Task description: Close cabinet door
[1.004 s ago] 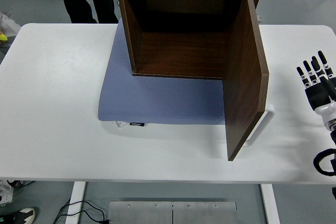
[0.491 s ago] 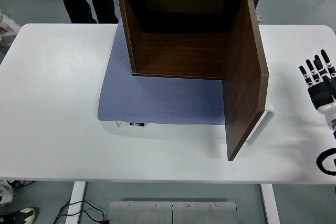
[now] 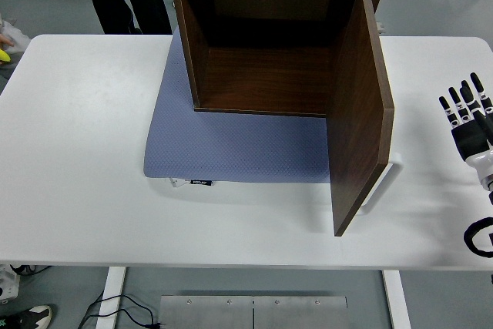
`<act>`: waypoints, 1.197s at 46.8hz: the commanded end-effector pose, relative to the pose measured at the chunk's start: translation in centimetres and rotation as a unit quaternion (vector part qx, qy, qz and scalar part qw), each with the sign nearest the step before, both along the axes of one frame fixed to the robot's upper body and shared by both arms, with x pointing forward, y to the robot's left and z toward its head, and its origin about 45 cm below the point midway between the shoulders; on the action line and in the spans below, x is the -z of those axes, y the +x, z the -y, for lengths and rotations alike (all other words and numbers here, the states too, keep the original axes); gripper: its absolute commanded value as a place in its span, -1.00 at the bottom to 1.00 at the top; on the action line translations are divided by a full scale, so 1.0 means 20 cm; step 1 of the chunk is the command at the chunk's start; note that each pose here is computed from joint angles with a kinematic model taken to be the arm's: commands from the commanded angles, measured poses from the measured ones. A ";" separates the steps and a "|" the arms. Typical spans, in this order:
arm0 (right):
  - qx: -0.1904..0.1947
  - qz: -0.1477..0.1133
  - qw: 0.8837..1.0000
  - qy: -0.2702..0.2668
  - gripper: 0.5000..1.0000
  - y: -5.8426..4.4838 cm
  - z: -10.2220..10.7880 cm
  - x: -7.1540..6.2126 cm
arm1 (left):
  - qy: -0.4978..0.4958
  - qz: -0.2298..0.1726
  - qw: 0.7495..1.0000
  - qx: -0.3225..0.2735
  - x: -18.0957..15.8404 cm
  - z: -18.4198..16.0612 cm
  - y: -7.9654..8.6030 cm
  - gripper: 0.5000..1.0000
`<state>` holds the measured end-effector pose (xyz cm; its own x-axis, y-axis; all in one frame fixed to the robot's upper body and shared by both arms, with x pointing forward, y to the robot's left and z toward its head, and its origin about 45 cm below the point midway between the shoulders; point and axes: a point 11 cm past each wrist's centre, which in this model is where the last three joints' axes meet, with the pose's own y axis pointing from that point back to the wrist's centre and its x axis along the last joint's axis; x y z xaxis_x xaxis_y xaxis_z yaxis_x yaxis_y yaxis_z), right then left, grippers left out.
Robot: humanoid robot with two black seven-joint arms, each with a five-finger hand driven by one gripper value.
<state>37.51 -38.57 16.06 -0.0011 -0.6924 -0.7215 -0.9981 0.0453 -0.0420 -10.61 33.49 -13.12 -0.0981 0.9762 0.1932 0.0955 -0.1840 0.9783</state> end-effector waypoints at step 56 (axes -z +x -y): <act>-0.019 -0.010 0.995 -0.099 1.00 -0.37 0.39 -0.02 | 0.000 0.000 1.000 0.000 0.00 0.00 0.00 1.00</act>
<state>30.49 -46.11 16.11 0.0084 -0.8163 -0.5776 -0.9998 0.0020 -0.0173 -10.61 33.49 -13.12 -0.0981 0.9763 0.1929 0.0956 -0.1837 0.9783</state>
